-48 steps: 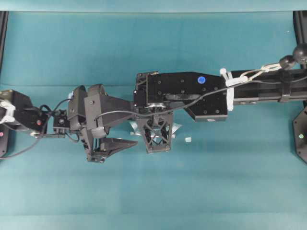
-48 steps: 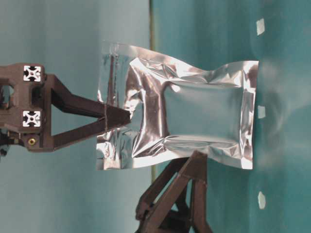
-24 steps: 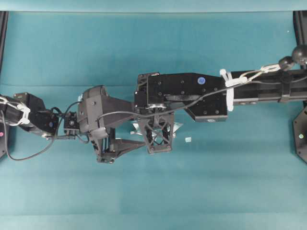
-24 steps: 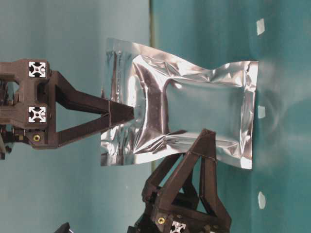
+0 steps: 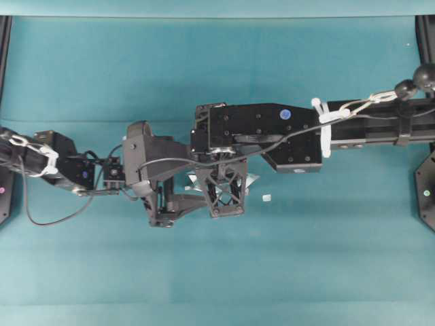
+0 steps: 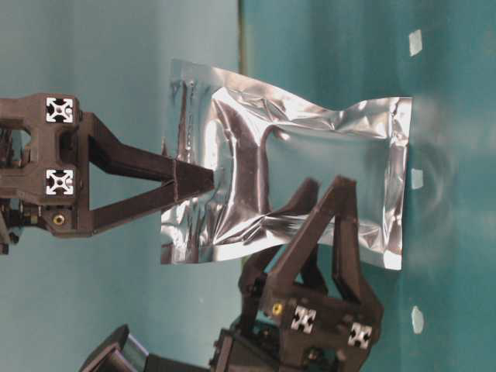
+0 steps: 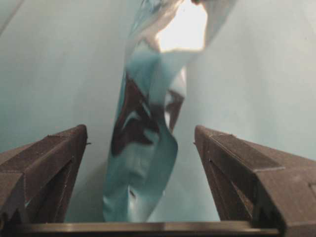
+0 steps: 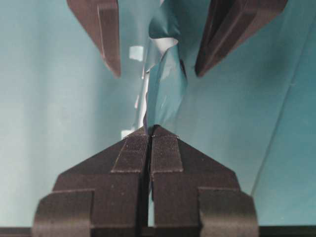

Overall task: Hand over the silver zip bag and make it stand upright.
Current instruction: 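Move the open left gripper to the bag's lower edge, then close the left gripper on the bag's lower edge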

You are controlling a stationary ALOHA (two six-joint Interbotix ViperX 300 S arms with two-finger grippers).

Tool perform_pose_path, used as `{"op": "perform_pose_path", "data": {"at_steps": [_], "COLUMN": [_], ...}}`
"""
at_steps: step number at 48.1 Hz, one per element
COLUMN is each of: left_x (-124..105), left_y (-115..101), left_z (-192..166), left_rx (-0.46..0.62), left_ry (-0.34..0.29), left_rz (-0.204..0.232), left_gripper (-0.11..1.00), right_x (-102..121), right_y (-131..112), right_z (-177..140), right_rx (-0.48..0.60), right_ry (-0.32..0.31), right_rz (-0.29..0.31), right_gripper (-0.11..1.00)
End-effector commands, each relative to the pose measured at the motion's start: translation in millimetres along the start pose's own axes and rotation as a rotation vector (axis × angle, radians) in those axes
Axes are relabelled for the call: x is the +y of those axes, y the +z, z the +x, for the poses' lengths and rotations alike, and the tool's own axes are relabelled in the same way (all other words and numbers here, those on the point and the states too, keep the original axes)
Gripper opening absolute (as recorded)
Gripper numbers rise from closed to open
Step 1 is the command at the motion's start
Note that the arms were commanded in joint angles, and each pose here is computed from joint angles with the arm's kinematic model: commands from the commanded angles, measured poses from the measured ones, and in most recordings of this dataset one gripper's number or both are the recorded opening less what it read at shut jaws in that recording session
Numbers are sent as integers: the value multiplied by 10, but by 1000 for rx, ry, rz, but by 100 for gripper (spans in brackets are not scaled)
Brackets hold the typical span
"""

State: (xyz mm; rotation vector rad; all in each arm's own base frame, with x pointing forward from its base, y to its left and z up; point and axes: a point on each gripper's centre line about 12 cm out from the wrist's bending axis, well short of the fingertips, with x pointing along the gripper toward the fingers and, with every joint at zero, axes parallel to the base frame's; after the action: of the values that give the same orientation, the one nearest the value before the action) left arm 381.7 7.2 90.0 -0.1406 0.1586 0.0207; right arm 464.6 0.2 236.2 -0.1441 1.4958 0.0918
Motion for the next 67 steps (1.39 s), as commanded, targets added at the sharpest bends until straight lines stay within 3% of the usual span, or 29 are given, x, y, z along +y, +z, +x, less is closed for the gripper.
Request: {"op": "perform_pose_path", "data": {"at_steps": [1, 15, 27, 32, 43, 67], "left_x": [10, 25, 46, 44, 48, 46], "left_y": [56, -54, -21, -4, -38, -66], "left_z": [81, 109, 148, 164, 140, 140], "left_rx": [-31, -2, -12, -18, -1, 19], "left_ry": [-1, 3, 8, 7, 9, 10], "left_rz": [2, 2, 1, 1, 11, 12], "left_gripper": [94, 89, 81, 69, 25, 24], "right_x": [14, 8, 1, 1, 0, 5], "right_y": [-3, -5, -2, -2, -7, -22], "right_z": [-98, -105, -105, -105, -100, -64], "right_rx": [-22, -23, -26, -26, -23, -16], "right_ry": [-1, 0, -1, -1, -2, 1], "right_rz": [-5, -2, 0, 1, 1, -2], "right_gripper": [-1, -1, -1, -1, -1, 0]}}
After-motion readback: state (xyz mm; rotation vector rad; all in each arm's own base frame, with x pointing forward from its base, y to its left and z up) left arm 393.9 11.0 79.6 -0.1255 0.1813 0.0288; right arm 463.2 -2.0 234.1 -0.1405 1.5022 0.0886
